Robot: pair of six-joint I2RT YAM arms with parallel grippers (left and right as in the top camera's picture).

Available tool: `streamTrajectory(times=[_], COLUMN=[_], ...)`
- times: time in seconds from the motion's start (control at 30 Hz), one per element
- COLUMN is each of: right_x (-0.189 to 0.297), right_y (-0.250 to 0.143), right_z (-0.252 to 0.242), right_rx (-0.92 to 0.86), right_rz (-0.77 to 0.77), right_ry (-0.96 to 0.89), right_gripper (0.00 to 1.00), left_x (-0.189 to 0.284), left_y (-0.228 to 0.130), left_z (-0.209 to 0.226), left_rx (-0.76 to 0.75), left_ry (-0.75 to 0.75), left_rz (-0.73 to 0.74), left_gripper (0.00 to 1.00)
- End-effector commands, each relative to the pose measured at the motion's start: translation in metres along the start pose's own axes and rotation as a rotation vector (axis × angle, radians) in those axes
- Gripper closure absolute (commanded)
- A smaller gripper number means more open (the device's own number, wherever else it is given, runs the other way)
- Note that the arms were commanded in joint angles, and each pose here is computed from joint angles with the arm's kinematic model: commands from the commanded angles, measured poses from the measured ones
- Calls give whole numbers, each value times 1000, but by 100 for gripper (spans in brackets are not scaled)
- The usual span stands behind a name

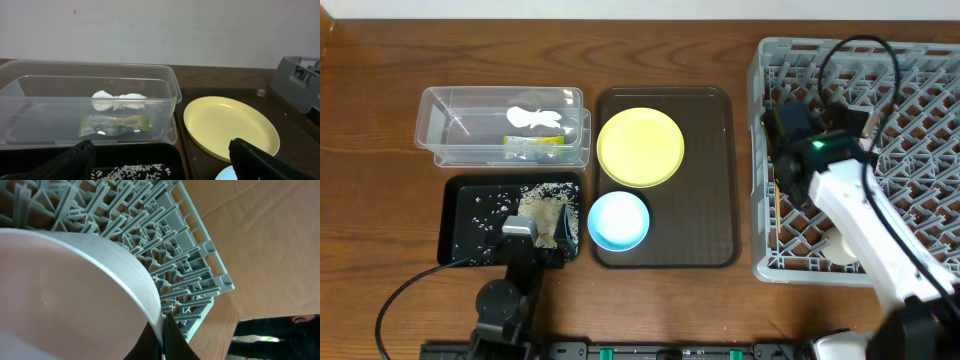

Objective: Sort waste into correct bins and load items into the dishwasher rack
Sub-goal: 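Lift the pink bowl and set it into the dish rack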

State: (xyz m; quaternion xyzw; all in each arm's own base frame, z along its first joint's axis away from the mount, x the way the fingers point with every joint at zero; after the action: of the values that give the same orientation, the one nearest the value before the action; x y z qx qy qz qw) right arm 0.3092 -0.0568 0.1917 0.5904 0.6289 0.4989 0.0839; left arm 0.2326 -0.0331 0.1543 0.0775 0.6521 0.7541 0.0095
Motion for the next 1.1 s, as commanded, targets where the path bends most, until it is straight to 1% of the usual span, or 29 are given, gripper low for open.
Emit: streamTrajectory(times=[0.0, 0.13, 0.33, 0.53, 0.83, 0.93, 1.07], right_x=[-6, -4, 20, 40, 46, 45, 42], right_y=[-3, -15, -31, -41, -52, -41, -21], right_z=[10, 29, 60, 75, 73, 65, 51], right_rx=[42, 115, 209, 258, 326, 327, 272], right_rz=[-32, -26, -64, -92, -62, -121, -202], right_ry=[-51, -36, 37, 89, 100, 54, -16], right_gripper=[99, 99, 99, 99, 99, 99, 99], left_x=[-1, -1, -1, -1, -1, -1, -1], left_y=[-18, -18, -18, -18, -18, -18, -18], left_z=[0, 0, 0, 0, 0, 0, 0], left_rx=[-17, -17, -17, -17, -17, -17, -17], left_ry=[7, 7, 7, 7, 7, 7, 7], left_rz=[61, 60, 61, 60, 60, 61, 60], left_gripper=[12, 12, 12, 12, 12, 12, 12])
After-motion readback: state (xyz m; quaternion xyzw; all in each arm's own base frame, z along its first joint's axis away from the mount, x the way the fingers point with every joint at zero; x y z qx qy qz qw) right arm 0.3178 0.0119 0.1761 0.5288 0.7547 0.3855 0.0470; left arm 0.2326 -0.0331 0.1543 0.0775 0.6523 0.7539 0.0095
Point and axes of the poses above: each gripper's point midway between its finger pads, its own x axis back along the fingers, its own z axis along the line the jaws close on, y = z × x, the point moved 1 cm from there along x, back along the fingers, and after that the axes turned 14 degrees about -x, right-handed, at the moved point
